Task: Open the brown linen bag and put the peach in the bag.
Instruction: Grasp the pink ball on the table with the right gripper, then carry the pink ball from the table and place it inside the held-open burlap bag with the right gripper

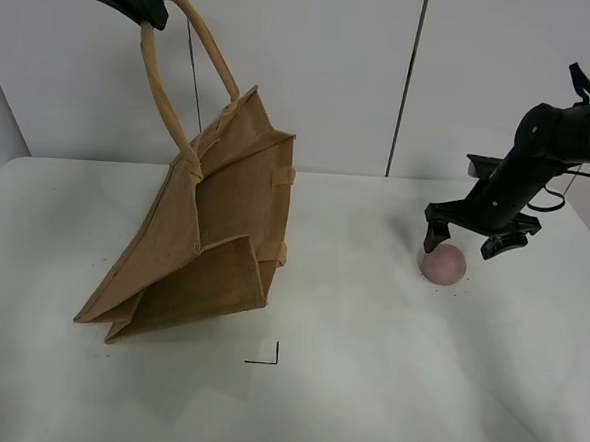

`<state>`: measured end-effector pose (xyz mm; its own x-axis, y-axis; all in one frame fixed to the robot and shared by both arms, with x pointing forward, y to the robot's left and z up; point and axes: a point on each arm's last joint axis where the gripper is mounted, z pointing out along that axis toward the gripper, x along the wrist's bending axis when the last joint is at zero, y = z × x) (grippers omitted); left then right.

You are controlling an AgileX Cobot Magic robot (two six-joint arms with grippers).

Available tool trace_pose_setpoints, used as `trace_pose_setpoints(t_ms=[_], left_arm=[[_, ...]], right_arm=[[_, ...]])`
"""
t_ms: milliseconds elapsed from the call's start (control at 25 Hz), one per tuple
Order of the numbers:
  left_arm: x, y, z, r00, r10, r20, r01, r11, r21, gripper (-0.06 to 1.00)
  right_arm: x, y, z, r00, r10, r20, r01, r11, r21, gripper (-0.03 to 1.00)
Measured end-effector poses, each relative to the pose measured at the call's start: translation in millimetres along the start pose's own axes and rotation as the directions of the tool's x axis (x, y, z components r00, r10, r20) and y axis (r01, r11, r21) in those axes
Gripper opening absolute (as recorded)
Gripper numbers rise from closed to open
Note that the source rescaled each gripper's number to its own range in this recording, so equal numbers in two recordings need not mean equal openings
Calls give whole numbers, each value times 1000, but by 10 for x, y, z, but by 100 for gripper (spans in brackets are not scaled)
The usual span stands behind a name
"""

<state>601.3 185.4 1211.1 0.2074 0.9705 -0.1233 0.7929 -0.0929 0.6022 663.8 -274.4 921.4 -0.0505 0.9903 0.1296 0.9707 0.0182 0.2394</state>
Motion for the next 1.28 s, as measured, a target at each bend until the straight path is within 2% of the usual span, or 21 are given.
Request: trace_pose_setpoints(t_ms=[240, 400, 440, 520, 640, 680, 720, 880, 1000, 1160, 1280], left_arm=[[0, 0, 0, 1000, 1, 0, -1, 1000, 0, 0], [0, 0, 0, 1000, 1, 0, -1, 1000, 0, 0], [0, 0, 0, 1000, 1, 0, -1, 1000, 0, 0], [0, 0, 0, 1000, 1, 0, -1, 1000, 0, 0], [0, 0, 0, 1000, 1, 0, -1, 1000, 0, 0], [0, 0, 0, 1000, 1, 0, -1, 1000, 0, 0], [0, 0, 0, 1000, 1, 0, -1, 1000, 0, 0], [5, 1, 0, 1000, 2, -5, -2, 1000, -1, 0], [0, 0, 0, 1000, 1, 0, -1, 1000, 0, 0], [0, 0, 0, 1000, 1, 0, -1, 1000, 0, 0], [0, 0, 0, 1000, 1, 0, -1, 1000, 0, 0]], right_arm=[[-32, -39, 246, 1000, -9, -1, 9, 999, 48, 100], [-33, -31, 247, 1000, -11, 0, 11, 999, 39, 88], [-33, -32, 252, 1000, -11, 0, 11, 999, 40, 82], [-33, -34, 260, 1000, -9, -2, 9, 999, 42, 63], [-31, -32, 262, 1000, -6, -4, 6, 999, 41, 17], [-29, -25, 253, 1000, -5, -6, 5, 999, 38, 6], [-25, -15, 237, 1000, -4, -7, 4, 999, 31, 1], [11, 51, 53, 1000, -17, -19, 18, 1000, 14, 0], [94, 184, -290, 996, -61, -58, 60, 998, -32, 0], [308, 361, -894, 980, -126, -155, 110, 988, -107, 0], [589, 467, -1201, 961, -206, -182, 174, 968, -180, 0]])
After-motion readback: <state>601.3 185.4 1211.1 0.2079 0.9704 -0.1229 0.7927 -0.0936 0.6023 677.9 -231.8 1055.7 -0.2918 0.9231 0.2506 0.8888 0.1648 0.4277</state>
